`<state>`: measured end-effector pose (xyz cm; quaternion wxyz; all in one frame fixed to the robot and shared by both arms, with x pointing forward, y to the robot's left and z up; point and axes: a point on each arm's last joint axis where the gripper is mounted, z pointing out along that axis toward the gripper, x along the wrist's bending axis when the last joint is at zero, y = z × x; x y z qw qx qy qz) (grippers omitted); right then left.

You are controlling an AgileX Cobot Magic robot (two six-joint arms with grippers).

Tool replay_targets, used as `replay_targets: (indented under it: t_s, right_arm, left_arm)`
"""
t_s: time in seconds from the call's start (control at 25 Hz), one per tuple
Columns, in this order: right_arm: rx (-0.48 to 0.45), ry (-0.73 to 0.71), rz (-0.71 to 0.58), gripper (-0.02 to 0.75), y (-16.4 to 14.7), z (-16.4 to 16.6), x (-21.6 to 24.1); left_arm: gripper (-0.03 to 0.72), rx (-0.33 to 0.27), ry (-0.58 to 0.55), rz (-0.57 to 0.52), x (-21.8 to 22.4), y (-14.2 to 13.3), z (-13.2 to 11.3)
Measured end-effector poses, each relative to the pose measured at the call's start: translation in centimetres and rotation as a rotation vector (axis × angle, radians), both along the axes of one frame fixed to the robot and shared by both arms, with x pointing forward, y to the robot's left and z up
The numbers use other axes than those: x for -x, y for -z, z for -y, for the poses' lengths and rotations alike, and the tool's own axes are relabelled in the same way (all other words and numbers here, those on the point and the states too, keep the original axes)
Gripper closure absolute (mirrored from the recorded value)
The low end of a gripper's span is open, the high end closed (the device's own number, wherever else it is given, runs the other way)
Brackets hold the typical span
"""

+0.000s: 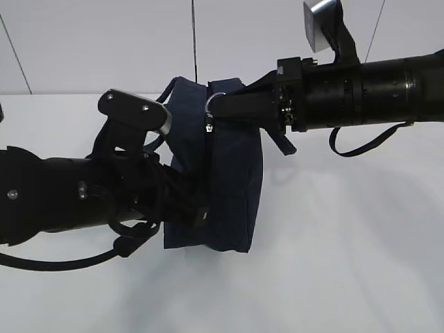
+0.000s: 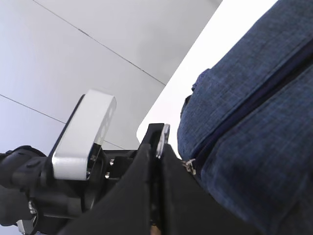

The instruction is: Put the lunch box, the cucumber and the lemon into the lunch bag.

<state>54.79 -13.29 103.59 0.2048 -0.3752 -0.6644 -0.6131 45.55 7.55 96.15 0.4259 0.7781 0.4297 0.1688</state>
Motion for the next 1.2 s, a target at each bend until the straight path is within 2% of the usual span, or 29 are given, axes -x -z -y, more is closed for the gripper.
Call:
replay_targets:
  t_s: [0.28, 0.48, 0.84, 1.2]
  right_arm:
    - [-0.004, 0.001, 0.058, 0.731, -1.3, -0.2, -0.7]
    - [0.044, 0.001, 0.122, 0.731, -2.2, -0.3, -1.3]
    - [0.013, 0.053, 0.143, 0.731, -3.4, -0.3, -1.9]
    - [0.089, -0.074, 0.177, 0.731, -2.7, -0.4, -0.9]
  left_arm:
    - [0.686, 0.003, 0.018, -0.021, 0.4, -0.4, -0.1]
    - [0.687, 0.001, 0.024, -0.031, 0.7, -0.5, -0.3]
    - [0.687, -0.059, 0.050, -0.123, 2.7, 1.1, -2.0]
    - [0.687, -0.047, 0.056, -0.119, 2.9, 0.6, -2.1]
